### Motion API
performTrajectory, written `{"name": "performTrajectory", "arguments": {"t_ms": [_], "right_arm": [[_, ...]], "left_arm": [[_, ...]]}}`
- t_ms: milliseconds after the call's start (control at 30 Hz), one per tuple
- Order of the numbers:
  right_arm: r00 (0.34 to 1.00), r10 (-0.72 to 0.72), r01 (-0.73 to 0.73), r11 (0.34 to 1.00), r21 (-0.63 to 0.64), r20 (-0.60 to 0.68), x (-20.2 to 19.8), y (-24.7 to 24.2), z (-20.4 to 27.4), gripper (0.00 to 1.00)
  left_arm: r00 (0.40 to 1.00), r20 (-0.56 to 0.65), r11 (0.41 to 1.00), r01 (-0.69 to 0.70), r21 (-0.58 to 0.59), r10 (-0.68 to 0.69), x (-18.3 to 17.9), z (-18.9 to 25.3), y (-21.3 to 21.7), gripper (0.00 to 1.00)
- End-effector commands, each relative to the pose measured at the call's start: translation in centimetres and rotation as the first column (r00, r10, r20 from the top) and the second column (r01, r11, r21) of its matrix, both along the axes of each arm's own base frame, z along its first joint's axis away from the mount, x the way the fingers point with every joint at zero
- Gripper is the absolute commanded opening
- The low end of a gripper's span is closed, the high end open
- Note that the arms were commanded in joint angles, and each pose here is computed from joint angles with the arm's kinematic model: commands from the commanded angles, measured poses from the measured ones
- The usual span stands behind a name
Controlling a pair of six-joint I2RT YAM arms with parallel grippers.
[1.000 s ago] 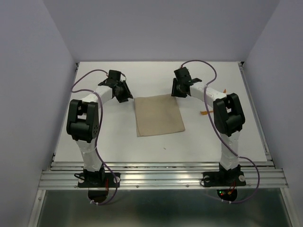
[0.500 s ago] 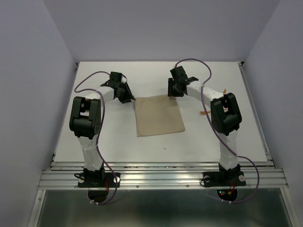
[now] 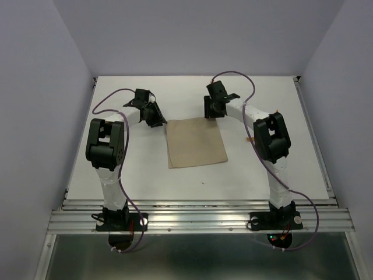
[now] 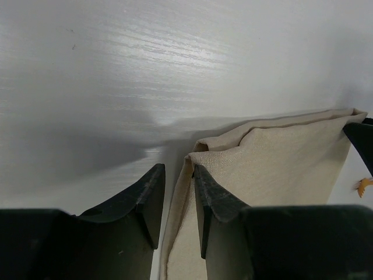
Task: Fold the napkin into a case and place the utensils inside
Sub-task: Smooth out the lower triangle-folded napkin at the center of the board.
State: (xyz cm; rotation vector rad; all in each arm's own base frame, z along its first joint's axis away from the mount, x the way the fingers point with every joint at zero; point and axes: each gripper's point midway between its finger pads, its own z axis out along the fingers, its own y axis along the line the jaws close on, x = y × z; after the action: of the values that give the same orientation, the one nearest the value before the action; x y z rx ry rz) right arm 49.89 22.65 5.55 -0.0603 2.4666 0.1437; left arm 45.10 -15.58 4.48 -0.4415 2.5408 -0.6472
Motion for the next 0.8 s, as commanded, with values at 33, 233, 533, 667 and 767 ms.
{"name": "performTrajectory", "arguments": {"t_ms": [33,233,533,667,767], "right_arm": [[1.0,0.025,-0.025,1.0,-0.017,0.004,0.8,0.3,-0.1,0.52],[1.0,0.005,-0.006,0.999,-0.033,-0.005,0.7,-0.1,-0.9,0.34],[1.0,-0.017,0.017,0.999,-0.042,0.008,0.7,-0.6,-0.4,0.04],[1.0,0.003,-0.003,1.0,-0.007,0.022,0.5,-0.1,1.1,0.27],[1.0,0.012,-0.012,1.0,0.021,0.024,0.5,-0.1,1.7,0.24]], "left_arm": [[1.0,0.021,1.0,0.018,-0.015,-0.018,0.3,0.4,-0.3,0.38],[1.0,0.015,1.0,0.019,-0.015,-0.019,0.1,0.3,-0.2,0.37],[1.0,0.007,1.0,0.018,-0.013,-0.018,-0.5,0.1,-0.1,0.37],[0.999,0.013,0.999,0.029,-0.017,-0.029,-0.7,0.3,-0.2,0.37],[0.999,0.016,0.999,0.04,-0.026,-0.039,-0.9,0.5,-0.4,0.38]]}}
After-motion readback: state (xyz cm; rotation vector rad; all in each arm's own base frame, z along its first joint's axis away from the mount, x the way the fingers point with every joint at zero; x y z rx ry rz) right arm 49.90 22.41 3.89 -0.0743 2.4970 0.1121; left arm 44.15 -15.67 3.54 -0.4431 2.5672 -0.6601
